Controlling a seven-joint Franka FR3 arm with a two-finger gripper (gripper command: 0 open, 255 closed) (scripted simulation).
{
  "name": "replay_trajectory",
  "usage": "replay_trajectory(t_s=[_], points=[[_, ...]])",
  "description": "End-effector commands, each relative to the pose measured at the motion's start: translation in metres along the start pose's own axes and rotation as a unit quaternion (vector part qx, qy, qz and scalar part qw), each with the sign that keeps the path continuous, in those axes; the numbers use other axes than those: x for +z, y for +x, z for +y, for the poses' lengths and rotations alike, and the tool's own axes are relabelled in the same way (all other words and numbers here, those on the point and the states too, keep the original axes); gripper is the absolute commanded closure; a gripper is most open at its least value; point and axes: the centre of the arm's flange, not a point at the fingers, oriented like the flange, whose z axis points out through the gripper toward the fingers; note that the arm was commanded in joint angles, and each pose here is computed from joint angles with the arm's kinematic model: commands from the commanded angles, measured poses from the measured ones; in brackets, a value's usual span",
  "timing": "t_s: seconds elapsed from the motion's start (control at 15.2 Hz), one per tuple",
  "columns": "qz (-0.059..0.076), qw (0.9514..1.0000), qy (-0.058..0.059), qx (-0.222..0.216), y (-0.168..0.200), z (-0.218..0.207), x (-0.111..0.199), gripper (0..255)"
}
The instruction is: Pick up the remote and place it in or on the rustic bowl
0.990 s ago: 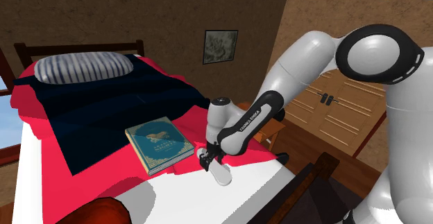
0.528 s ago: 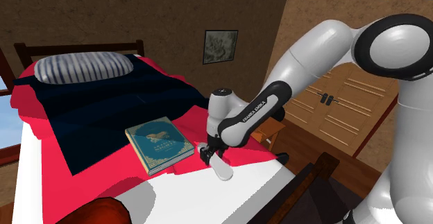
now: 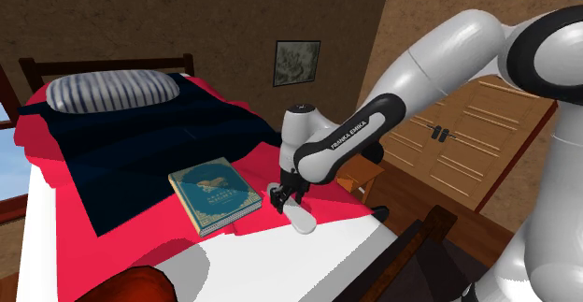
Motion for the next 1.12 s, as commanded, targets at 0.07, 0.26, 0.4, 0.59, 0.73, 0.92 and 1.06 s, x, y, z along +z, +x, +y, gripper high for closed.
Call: replay_trajectory(t_s=[0.07, 0.26, 0.4, 0.59, 0.73, 0.92, 1.06], points=[[0.000, 1.0000, 0.000, 0.000, -0.001, 0.000, -0.016, 255], [0.000, 1.0000, 0.000, 0.000, -0.001, 0.000, -0.032, 255], [0.000, 1.0000, 0.000, 0.000, -0.001, 0.001, -0.042, 255], [0.000, 1.0000, 0.000, 0.000, -0.001, 0.001, -0.058, 255], [0.000, 1.0000, 0.000, 0.000, -0.002, 0.001, -0.069, 255], [0.000, 1.0000, 0.000, 0.000, -0.004, -0.025, -0.071, 255], [0.000, 1.0000, 0.000, 0.000, -0.007, -0.051, -0.072, 255]])
